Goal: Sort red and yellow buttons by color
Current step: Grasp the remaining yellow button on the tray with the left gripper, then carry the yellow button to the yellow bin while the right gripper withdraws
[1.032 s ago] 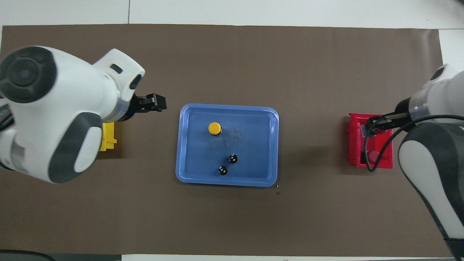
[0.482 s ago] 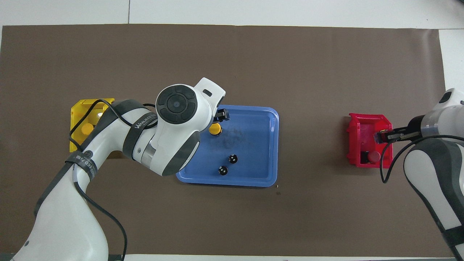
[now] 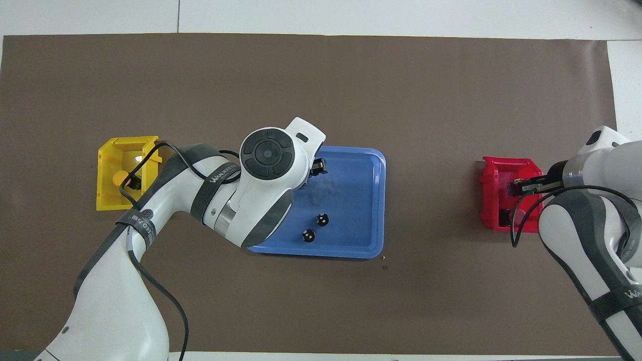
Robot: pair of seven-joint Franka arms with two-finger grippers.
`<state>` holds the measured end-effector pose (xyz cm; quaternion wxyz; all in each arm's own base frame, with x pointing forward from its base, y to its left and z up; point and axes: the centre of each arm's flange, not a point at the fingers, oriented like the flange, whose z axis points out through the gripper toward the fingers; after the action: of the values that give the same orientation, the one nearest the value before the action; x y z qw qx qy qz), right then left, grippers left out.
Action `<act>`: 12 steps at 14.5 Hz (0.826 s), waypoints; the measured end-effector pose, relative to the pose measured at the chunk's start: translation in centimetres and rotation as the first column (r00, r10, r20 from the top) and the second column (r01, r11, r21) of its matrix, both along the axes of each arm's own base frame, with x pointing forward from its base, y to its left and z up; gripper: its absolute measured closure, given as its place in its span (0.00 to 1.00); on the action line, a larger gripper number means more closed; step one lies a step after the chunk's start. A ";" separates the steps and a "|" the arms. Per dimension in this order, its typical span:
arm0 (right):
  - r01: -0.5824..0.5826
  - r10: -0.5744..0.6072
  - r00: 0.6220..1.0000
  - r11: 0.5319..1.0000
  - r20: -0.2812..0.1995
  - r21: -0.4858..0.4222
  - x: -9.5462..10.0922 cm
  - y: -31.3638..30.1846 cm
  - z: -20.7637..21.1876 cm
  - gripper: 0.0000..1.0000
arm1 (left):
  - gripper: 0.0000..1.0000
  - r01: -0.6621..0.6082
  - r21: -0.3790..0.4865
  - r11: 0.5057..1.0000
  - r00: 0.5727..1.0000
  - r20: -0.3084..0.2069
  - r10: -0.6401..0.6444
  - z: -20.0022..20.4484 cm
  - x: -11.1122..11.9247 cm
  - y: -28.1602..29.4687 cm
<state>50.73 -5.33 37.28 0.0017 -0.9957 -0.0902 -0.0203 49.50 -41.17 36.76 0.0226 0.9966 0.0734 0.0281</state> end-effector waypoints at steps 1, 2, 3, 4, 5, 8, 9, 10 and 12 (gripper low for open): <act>0.002 -0.002 1.000 1.000 0.000 0.000 -0.1 0.1 -0.6 0.59 | 0.25 -0.014 -0.002 1.000 1.000 0.000 0.014 -0.3 -0.1 -0.2; 0.002 -0.002 1.000 1.000 0.006 0.000 -0.1 0.1 -1.2 0.59 | 0.37 -0.020 -0.003 1.000 1.000 0.001 0.020 -0.7 -0.2 -0.5; 0.001 -0.001 1.000 1.000 0.009 0.000 0.0 0.2 -1.6 0.59 | 0.48 -0.023 -0.003 1.000 1.000 0.000 0.023 -1.3 -0.3 -0.8; -0.002 0.002 1.000 1.000 0.008 0.001 0.0 0.3 -2.0 0.59 | 0.58 -0.024 -0.003 1.000 1.000 0.000 0.024 -1.7 -0.3 -0.9; -0.005 0.005 1.000 1.000 0.006 0.001 0.0 0.5 -2.2 0.59 | 0.59 -0.027 -0.004 1.000 1.000 0.001 0.027 -1.6 -0.2 -1.0; -0.007 0.007 1.000 1.000 0.012 0.000 -0.2 0.6 -2.7 0.59 | 0.59 -0.038 0.017 0.999 0.999 -0.019 0.038 1.3 0.7 -1.2; -0.008 0.008 1.000 1.000 0.014 0.000 -0.2 0.7 -2.7 0.59 | 0.59 -0.048 0.030 0.998 0.998 -0.029 0.049 3.4 1.3 -0.9; -0.008 0.008 1.000 1.000 0.015 0.000 -0.2 0.7 -2.7 0.59 | 0.59 -0.053 0.042 0.998 0.998 -0.037 0.055 6.2 2.1 0.1; -0.008 0.008 1.000 1.000 0.013 0.000 -0.3 0.7 -2.7 0.46 | 0.59 -0.017 0.064 0.998 0.998 -0.059 0.021 11.1 4.0 4.9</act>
<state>50.45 -4.65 34.55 0.0012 -0.9952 -0.0943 -0.0267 53.51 -36.28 47.85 -0.0116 0.9965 0.0827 0.0007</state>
